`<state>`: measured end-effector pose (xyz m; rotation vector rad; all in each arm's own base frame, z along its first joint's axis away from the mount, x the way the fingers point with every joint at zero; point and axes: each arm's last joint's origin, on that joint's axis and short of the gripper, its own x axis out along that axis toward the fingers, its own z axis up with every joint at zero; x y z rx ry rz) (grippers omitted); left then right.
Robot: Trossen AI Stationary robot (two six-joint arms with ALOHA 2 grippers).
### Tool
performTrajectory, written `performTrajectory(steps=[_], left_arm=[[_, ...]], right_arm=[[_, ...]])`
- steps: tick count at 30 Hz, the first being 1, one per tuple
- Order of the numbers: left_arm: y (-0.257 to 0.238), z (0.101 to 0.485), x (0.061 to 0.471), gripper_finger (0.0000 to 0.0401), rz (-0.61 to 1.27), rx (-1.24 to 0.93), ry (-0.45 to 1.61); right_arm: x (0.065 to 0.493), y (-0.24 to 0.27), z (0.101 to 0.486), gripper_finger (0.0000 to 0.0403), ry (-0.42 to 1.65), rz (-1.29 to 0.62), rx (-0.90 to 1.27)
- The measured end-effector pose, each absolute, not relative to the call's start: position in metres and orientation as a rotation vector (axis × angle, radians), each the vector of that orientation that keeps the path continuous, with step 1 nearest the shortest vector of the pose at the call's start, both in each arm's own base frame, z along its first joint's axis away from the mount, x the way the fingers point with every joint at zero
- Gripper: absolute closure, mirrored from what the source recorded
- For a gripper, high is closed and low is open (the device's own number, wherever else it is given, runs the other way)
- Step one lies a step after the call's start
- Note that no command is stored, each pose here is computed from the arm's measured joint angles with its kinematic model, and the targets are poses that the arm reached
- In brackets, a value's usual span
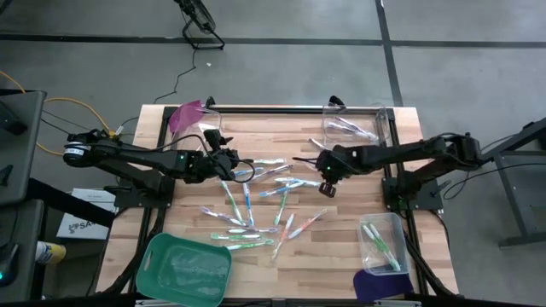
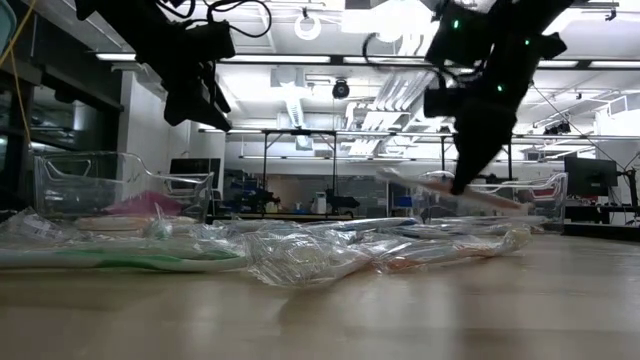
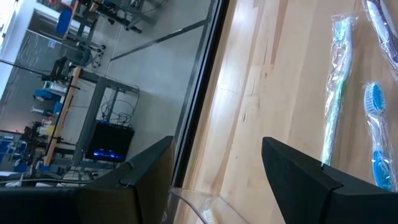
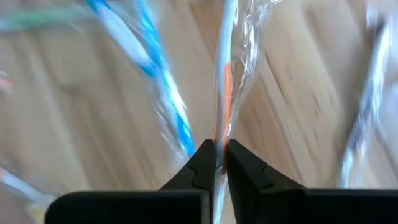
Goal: Pick & Place Toothbrushes
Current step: Put the orange toothbrush into the left transparent bin
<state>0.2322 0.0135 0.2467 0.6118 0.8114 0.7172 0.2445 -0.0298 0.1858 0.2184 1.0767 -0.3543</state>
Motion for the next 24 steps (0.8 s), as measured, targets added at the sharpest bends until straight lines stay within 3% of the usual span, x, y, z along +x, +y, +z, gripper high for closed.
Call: performTrajectory(steps=[11, 24], left_arm=[[0.010, 0.254, 0.242, 0.0166, 0.605, 0.538, 0.692], [0.018, 0.251, 0.260, 0.0166, 0.165, 0.474, 0.252]], right_arm=[[0.271, -0.014, 0.214, 0.0387, 0.717, -0.257, -0.042], [0.285, 0.012, 0.234, 0.0386, 0.468, -0.186, -0.201]])
